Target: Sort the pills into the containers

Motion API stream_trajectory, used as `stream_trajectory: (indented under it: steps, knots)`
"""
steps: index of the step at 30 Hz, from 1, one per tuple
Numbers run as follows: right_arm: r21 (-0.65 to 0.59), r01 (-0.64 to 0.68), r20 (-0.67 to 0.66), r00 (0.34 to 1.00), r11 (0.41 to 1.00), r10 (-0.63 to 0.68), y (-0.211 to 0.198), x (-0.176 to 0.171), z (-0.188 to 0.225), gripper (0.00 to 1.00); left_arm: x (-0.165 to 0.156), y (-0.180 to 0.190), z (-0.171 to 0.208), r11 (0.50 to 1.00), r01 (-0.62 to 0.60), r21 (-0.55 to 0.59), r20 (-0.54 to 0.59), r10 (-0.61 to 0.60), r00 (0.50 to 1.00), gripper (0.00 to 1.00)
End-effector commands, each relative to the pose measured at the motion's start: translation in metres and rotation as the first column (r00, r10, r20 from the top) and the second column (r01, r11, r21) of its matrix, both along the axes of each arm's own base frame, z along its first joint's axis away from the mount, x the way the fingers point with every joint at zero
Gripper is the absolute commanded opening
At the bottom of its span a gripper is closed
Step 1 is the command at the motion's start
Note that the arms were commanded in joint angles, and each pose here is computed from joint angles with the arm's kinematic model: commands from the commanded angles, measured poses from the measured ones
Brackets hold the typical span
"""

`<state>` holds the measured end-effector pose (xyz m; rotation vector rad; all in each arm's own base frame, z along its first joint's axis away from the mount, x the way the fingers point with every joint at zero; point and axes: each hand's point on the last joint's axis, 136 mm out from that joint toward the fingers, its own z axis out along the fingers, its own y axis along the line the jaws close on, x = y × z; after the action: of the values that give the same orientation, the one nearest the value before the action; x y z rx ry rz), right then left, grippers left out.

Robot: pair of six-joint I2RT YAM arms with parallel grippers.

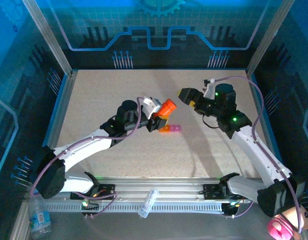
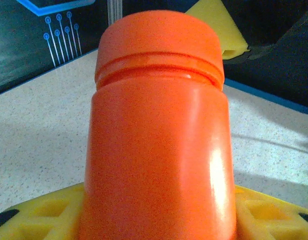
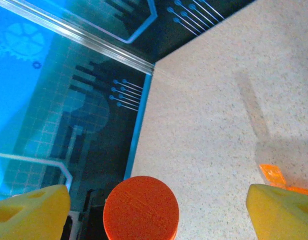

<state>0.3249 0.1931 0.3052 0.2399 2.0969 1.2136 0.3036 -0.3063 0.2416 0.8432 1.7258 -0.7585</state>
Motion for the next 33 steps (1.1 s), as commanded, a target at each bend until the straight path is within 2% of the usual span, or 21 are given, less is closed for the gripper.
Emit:
stream_trajectory:
  steps: [1,8,18,20,24,33]
  knots:
    - [-0.032,-0.001,-0.055,0.998,0.999,-0.001,0.007,-0.001,-0.004,0.92,0.004,-0.005,0.008,0.999,0.012,0.043,0.058,-0.014,0.998,0.0]
    - [-0.064,-0.071,-0.09,0.994,0.995,0.065,0.035,-0.001,-0.013,0.91,0.004,-0.01,0.006,0.998,0.024,0.056,0.059,-0.027,0.998,0.0]
    - [-0.072,-0.107,-0.119,0.988,0.992,0.098,0.047,-0.007,-0.03,0.78,0.003,-0.011,0.006,0.998,0.025,0.058,0.058,-0.028,0.998,0.0]
    - [-0.069,-0.112,-0.121,0.987,0.991,0.103,0.047,-0.008,-0.032,0.74,0.003,-0.012,0.006,0.998,0.025,0.054,0.058,-0.028,0.998,0.0]
    - [-0.059,-0.123,-0.126,0.985,0.991,0.115,0.048,-0.012,-0.035,0.58,0.005,-0.013,0.008,0.999,0.023,0.047,0.056,-0.026,0.998,0.0]
    - [-0.044,-0.136,-0.077,0.988,0.99,0.132,0.044,-0.014,-0.033,0.44,0.004,-0.016,0.015,1.0,0.027,0.015,0.05,-0.028,0.998,0.0]
